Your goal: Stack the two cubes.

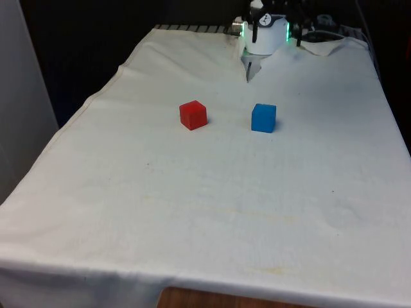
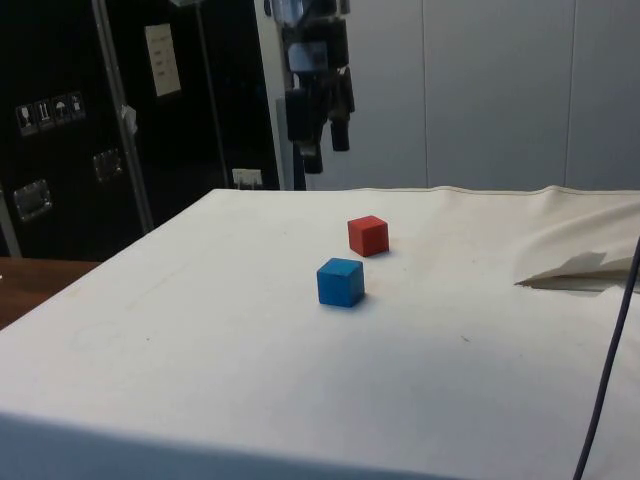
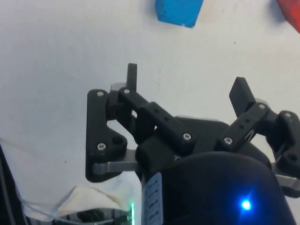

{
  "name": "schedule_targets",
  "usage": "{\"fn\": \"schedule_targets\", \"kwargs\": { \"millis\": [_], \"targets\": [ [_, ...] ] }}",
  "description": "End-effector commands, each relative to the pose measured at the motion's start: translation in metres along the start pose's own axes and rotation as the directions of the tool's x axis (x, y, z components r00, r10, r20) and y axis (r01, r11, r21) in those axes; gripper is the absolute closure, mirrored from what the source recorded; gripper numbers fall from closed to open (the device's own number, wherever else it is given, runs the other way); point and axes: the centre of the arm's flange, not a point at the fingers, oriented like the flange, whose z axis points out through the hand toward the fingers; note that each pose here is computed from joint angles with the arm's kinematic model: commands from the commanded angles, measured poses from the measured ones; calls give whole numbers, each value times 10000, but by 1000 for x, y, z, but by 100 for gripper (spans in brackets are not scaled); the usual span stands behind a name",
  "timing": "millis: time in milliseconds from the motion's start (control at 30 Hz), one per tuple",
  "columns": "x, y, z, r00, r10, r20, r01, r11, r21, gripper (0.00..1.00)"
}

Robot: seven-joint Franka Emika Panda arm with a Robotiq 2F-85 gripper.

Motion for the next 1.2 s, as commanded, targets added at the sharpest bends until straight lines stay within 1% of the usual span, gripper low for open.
{"fn": "schedule_targets", "kwargs": {
  "millis": [0,67,100,133,200,233,367,400,433,567,600,633,667,700,733,933,967,1000,1167],
  "targets": [
    [0,-3,4,9999,31,-113,-31,10000,-34,0],
    [0,-5,11,9999,18,-121,-19,10000,-11,0],
    [0,-4,10,10000,-23,-20,23,10000,23,0],
    [0,-6,18,9999,-1,-109,1,10000,3,0],
    [0,-7,20,9999,-8,-107,8,10000,16,0],
    [0,-8,28,10000,-20,-93,21,10000,40,0],
    [0,-8,43,10000,-36,-61,37,9999,96,0],
    [0,-8,38,10000,-68,19,68,9999,84,0],
    [0,-9,51,10000,-57,-27,58,9999,117,0],
    [2,-8,64,10000,-63,1,63,9999,156,0],
    [3,-6,72,10000,-52,37,52,9998,174,0],
    [3,-6,75,10000,-57,40,56,9998,187,0],
    [3,-8,72,9999,-72,114,71,9999,156,0],
    [4,-3,79,10000,-54,46,53,9998,205,0],
    [4,-3,79,10000,-54,46,53,9998,205,0],
    [5,14,108,10000,-24,49,22,9994,335,0],
    [4,13,106,9999,-37,130,34,9998,212,0],
    [5,16,112,10000,-27,51,26,9994,342,0],
    [5,18,124,10000,-47,77,45,9995,310,0]
  ]
}}
